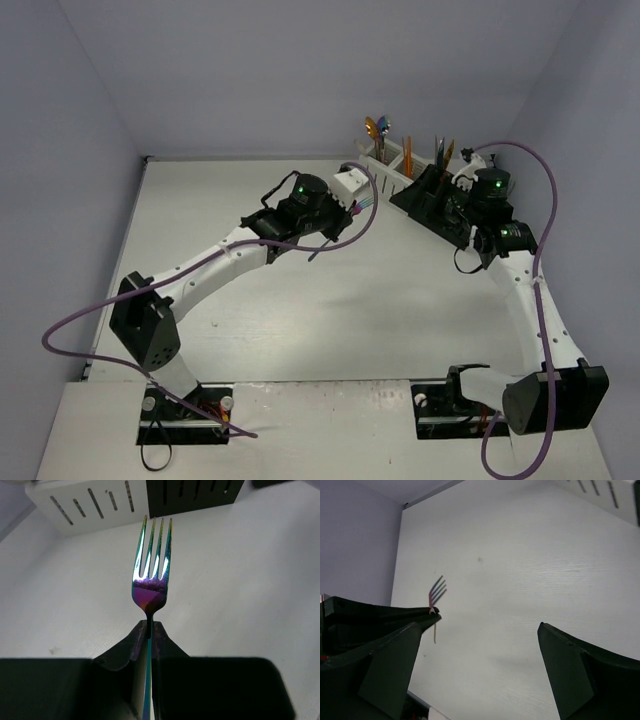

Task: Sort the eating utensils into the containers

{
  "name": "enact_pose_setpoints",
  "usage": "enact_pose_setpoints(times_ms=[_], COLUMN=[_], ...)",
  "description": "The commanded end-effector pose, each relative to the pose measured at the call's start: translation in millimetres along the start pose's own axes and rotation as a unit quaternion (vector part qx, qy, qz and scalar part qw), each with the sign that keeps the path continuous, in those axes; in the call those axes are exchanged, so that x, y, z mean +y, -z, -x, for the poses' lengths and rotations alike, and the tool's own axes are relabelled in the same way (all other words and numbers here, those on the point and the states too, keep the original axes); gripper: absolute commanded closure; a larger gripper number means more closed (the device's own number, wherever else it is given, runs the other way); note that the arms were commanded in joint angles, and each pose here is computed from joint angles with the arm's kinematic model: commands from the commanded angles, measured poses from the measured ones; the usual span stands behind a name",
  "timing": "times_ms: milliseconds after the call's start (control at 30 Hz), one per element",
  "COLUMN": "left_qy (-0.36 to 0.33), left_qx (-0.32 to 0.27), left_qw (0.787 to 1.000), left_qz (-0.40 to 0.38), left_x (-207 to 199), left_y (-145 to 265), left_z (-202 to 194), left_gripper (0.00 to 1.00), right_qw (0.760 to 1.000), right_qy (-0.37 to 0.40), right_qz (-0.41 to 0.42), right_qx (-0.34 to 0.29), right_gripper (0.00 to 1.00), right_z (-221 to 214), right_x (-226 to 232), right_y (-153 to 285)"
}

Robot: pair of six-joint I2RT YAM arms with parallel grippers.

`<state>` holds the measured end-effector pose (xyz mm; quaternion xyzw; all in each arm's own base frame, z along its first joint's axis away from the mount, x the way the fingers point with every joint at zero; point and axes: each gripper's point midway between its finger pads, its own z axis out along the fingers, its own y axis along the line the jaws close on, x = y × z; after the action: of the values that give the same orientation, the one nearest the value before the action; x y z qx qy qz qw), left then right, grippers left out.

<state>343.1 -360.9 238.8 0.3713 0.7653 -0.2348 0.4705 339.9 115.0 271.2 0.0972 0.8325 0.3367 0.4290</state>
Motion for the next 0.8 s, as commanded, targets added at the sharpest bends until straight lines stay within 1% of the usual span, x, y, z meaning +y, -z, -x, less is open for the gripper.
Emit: enact_pose_setpoints(times_ms=[0, 200, 367, 400, 467, 500, 700, 767], left_qy=[-0.016, -0.027, -0.029, -0.03, -0.031, -0.032, -0.033, -0.034], left_qx=[-0.085, -0.117, -0.142, -0.144, -0.146, -0.148, -0.149, -0.145], left_qw=[0.996, 0.993, 0.989, 0.989, 0.989, 0.988, 0.988, 0.989], left_qz=[-0.004, -0.004, 0.004, 0.008, 0.008, 0.008, 0.007, 0.005], left_x=[-21, -37, -40, -39, -40, -41, -44, -46], left_y=[21, 34, 44, 45, 46, 46, 44, 41], left_z=[56, 76, 91, 92, 94, 95, 94, 92], left_gripper=[1.0, 1.0, 1.0, 1.0, 1.0, 1.0, 1.0, 1.0], right_qw=[0.998, 0.997, 0.997, 0.997, 0.997, 0.997, 0.997, 0.997], right_qy=[0.003, -0.002, -0.007, -0.008, -0.011, -0.01, -0.006, -0.008], right_qz=[0.06, 0.076, 0.072, 0.071, 0.071, 0.072, 0.075, 0.074], right_qx=[-0.02, -0.009, -0.002, 0.0, 0.002, 0.002, -0.004, -0.005], right_gripper=[0.0, 0.02, 0.1, 0.14, 0.19, 0.24, 0.56, 0.65], right_z=[22, 16, 5, 3, 0, 0, -3, -5], right_x=[53, 77, 82, 82, 81, 82, 84, 81], right_y=[-4, -19, -27, -28, -29, -29, -31, -33])
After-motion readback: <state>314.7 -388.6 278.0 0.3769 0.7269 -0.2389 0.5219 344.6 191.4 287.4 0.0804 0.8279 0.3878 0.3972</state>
